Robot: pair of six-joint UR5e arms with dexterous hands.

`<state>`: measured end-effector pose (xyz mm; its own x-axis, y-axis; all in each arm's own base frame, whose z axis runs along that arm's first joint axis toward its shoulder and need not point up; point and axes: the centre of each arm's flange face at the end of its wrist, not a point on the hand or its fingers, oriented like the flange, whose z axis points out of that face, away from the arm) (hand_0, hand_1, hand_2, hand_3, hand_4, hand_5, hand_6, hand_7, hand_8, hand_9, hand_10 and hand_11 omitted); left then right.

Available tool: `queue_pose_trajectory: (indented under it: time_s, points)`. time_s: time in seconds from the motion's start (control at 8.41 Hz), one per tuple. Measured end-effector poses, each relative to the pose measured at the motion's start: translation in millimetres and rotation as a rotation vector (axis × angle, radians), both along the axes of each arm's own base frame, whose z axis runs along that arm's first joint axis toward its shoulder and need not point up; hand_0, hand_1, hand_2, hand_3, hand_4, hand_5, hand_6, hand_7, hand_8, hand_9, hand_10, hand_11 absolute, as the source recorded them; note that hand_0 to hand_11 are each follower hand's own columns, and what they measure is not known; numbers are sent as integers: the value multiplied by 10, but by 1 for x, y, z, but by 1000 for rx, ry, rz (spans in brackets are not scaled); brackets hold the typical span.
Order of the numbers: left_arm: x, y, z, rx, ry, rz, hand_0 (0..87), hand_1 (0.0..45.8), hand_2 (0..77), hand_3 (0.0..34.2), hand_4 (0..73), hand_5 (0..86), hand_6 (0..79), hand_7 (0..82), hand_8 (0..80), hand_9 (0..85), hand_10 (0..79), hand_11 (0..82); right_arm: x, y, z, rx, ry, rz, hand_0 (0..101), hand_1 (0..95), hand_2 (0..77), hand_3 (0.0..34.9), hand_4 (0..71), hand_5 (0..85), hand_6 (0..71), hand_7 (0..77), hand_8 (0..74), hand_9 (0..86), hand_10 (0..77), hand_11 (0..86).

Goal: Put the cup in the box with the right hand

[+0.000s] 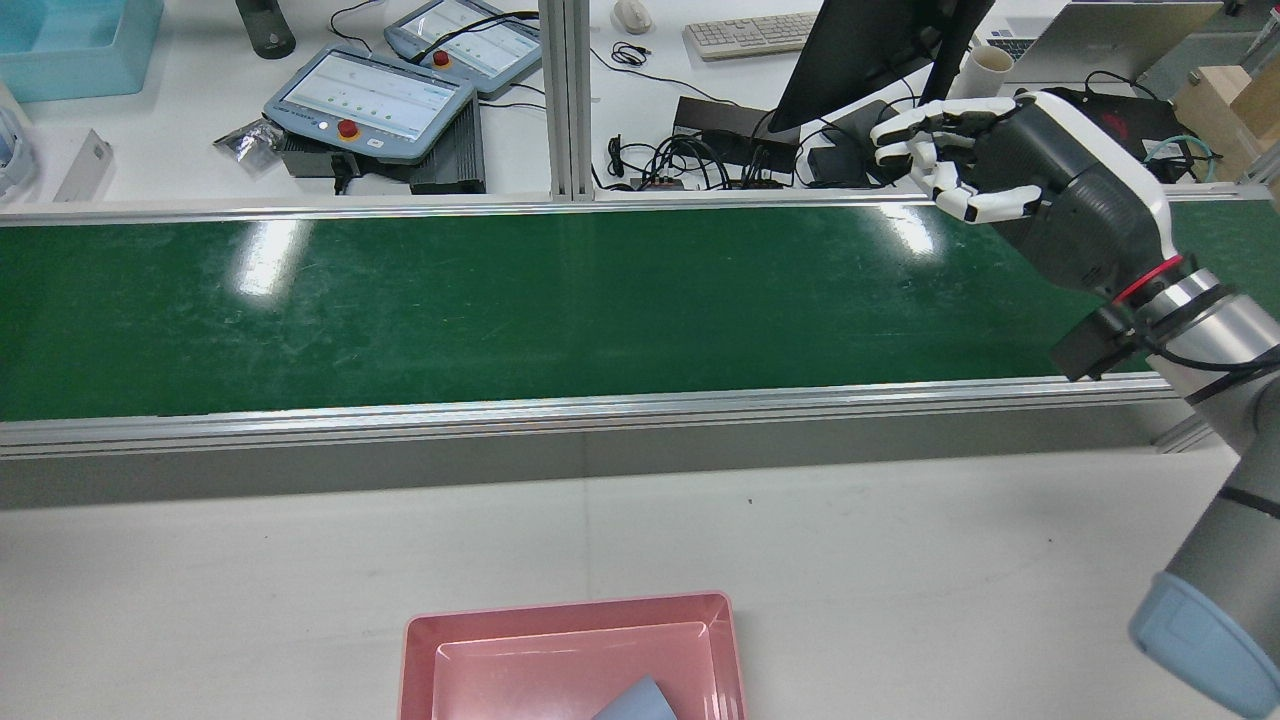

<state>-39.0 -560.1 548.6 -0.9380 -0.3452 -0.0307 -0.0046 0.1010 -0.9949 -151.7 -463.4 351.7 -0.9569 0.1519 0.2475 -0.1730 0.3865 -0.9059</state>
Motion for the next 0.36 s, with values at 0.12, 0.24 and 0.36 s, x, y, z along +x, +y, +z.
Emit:
queue_pose_trajectory:
  time_s: [0.12,0.24,0.36]
  points:
    - [0,0,0,0,0,0,0,5,16,0,11,5,0,0,0,0,0,0,33,-27,34,-60,30,27,645,349,600,0,284,169,382,698,491,704,196,311]
    - [0,0,0,1,0,0,0,5,16,0,11,5,0,0,0,0,0,0,67,-47,61,-97,52,65,658,360,600,0,256,164,382,698,464,704,196,311]
    - [0,0,0,1,0,0,0,5,16,0,11,0,0,0,0,0,0,0,101,-65,88,-118,66,109,660,360,600,0,185,153,316,698,355,595,125,218]
